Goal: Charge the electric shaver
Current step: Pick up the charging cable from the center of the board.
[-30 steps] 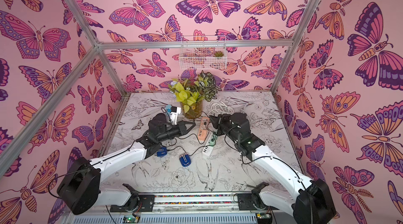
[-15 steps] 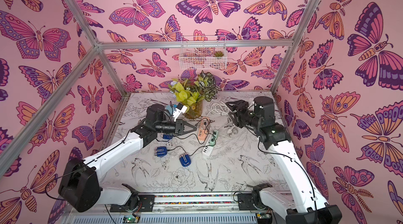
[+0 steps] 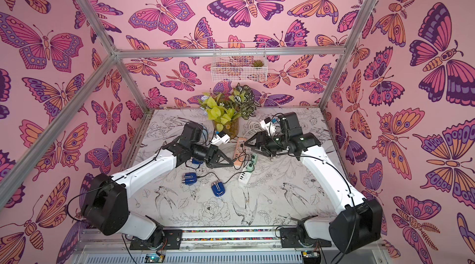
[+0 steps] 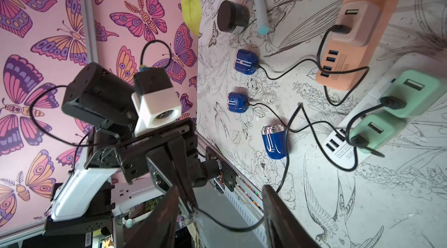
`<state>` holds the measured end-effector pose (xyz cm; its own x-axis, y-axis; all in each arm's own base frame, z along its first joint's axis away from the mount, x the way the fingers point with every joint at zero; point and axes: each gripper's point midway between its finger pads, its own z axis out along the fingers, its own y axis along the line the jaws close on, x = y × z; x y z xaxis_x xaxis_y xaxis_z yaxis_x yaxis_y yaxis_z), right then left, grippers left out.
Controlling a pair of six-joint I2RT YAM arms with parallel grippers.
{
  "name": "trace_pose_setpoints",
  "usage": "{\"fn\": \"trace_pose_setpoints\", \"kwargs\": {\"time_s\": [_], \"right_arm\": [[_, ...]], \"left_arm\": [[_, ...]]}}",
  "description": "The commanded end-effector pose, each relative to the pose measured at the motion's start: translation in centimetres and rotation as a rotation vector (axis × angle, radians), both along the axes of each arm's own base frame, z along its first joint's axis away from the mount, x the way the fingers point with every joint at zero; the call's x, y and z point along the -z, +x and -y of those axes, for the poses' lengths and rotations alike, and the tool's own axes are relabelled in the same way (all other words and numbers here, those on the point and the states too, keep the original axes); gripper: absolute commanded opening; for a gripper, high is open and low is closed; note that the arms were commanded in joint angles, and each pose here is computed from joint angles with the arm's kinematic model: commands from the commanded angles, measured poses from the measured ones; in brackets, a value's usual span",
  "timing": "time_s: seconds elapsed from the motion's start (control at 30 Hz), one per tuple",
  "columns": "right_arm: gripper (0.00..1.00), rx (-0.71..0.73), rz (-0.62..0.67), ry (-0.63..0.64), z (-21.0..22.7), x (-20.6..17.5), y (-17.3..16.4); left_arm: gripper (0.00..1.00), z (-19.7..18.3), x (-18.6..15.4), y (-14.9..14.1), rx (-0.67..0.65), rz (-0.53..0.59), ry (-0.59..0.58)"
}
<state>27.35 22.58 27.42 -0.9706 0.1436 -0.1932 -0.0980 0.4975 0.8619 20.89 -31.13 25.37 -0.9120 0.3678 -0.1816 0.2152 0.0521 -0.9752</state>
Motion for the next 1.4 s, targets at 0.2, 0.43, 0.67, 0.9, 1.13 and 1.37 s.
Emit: {"fn": "trace_pose_setpoints", "kwargs": {"time_s": [0.2, 0.43, 0.67, 0.9, 1.13, 1.37], "right_arm": [[0.57, -0.118, 0.086, 0.002, -0.9, 0.1, -3.2], [0.59, -0.149, 0.182, 0.102, -2.1, -0.6, -0.2], [0.58, -0.332, 0.089, 0.21, -4.9, 0.0, -4.0], [0.47, -0.324, 0.041, 0.184, -4.6, 1.6, -5.1], [0.38, -0.288, 0.034, 0.196, -4.9, 1.8, -4.2], [0.3, -0.269, 0.037, 0.202, -4.6, 1.4, -3.6]], "left_arm": [[0.0, 0.5, -0.4, -1.2, 0.096, -0.042, -0.037], [0.0, 0.5, -0.4, -2.3, 0.136, -0.077, -0.046], [0.0, 1.0, -0.3, -1.7, 0.138, -0.066, -0.047], [0.0, 1.2, 0.2, -0.4, 0.089, -0.001, -0.011], [0.0, 1.2, 1.3, 0.9, 0.042, 0.12, 0.097], [0.0, 0.9, 2.0, 1.6, 0.03, 0.122, 0.11]]}}
